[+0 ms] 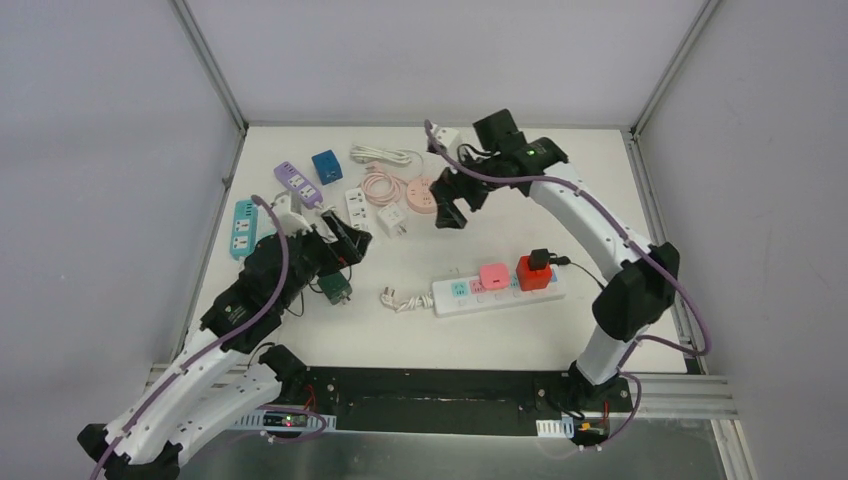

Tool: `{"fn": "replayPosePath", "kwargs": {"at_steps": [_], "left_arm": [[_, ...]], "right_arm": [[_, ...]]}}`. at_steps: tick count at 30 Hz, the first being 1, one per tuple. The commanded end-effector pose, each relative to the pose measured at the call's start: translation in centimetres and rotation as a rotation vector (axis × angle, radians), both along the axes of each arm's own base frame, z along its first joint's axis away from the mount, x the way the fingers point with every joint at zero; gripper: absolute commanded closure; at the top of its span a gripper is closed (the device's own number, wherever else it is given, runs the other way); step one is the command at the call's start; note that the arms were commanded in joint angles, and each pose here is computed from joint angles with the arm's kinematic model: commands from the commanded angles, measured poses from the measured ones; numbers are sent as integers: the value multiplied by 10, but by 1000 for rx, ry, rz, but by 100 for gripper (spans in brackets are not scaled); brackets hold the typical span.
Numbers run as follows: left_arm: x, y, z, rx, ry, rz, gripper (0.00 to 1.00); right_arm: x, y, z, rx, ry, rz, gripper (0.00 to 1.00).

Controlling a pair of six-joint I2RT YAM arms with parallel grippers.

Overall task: Pull the plug off the socket
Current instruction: Remove the plug from the socket.

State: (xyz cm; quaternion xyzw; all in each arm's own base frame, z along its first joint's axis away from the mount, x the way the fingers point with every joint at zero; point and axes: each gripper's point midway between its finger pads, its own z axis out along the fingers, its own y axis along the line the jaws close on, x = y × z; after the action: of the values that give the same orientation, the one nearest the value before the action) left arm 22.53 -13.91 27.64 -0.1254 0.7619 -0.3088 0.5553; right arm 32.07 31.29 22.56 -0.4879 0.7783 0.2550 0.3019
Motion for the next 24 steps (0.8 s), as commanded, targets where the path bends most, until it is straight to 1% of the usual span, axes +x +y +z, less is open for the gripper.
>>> {"fn": "replayPosePath", "kwargs": {"at_steps": [1,4,7,10,15,19,24], "left_arm": [[-1,-56,8,-53,10,-253,5],[1,-84,-2,-65,67,-370,6],[5,-110,-13,-84,115,-469,8],[13,-129,-27,-107,151,-518,9],[27,-156,-50,-154,201,-581,8],[36,-176,-74,-142,262,-639,9],[47,-203,-101,-113,297,-725,10]], "right_arm": [[-49,-55,9,59,124,139,1],[-56,-91,15,114,167,71,1],[-68,-117,14,190,212,12,2],[-73,-139,13,233,199,-65,3],[-71,-179,9,280,154,-258,5],[-74,-208,2,306,127,-388,6],[-84,-229,-8,296,100,-471,8]]}}
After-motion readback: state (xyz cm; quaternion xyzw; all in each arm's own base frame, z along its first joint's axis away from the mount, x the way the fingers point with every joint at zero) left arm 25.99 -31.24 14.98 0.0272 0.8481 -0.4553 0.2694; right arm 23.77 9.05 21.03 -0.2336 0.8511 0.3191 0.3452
